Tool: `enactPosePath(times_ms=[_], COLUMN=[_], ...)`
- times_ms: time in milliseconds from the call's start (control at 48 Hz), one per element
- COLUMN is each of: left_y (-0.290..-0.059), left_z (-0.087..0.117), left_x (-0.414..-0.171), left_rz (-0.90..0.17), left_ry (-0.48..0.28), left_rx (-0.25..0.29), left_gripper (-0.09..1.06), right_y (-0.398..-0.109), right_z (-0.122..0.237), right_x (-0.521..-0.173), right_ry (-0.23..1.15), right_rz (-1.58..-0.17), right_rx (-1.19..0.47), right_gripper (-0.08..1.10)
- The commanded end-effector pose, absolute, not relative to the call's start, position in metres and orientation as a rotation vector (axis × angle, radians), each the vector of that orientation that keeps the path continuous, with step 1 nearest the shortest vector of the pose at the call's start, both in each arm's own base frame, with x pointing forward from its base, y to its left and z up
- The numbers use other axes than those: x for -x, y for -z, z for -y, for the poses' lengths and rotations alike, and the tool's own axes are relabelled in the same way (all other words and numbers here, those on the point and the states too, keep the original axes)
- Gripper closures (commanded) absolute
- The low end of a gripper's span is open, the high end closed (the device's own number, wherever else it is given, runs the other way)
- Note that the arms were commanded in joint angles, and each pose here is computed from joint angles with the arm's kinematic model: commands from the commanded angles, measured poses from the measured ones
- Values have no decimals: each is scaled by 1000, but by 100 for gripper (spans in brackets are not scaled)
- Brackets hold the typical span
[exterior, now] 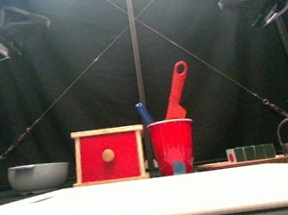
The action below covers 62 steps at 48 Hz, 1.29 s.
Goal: Place sushi on board then cut the sushi with the knife then place the pieces on the plate
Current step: Place the sushi on the board
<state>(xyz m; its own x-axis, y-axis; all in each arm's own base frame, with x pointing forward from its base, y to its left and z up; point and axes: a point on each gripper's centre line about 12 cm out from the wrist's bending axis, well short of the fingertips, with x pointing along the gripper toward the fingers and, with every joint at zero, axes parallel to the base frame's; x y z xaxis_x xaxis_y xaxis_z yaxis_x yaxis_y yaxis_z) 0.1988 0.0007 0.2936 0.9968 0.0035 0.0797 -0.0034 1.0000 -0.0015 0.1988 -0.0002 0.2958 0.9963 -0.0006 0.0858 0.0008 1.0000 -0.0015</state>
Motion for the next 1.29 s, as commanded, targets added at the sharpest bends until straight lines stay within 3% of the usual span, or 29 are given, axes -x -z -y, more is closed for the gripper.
enactPosePath(times_ms=[21,417,542,708,833,958,1062,1292], left_y=[-285,-258,-247,-237,-238,-238,-236,-234], left_z=[0,7,12,14,14,15,14,13], left_x=[-209,-255,-267,-277,-278,-278,-278,-277], left_rz=[43,-132,-161,-156,-134,-134,-139,-145], left_ry=[-1,25,44,52,62,67,66,63], left_rx=[3,3,-5,-17,-37,-48,-49,-49], left_gripper=[103,99,98,98,98,98,98,98], right_y=[-292,-254,-248,-239,-234,-228,-223,-212], right_z=[4,47,66,82,90,94,99,116], right_x=[-202,-216,-216,-213,-213,-214,-215,-218], right_ry=[19,221,296,354,373,377,381,410], right_rz=[61,-327,-475,-616,-682,-729,-774,-855], right_rx=[-10,-105,-101,-59,-24,8,40,87], right_gripper=[101,98,89,59,23,-3,-2,11])
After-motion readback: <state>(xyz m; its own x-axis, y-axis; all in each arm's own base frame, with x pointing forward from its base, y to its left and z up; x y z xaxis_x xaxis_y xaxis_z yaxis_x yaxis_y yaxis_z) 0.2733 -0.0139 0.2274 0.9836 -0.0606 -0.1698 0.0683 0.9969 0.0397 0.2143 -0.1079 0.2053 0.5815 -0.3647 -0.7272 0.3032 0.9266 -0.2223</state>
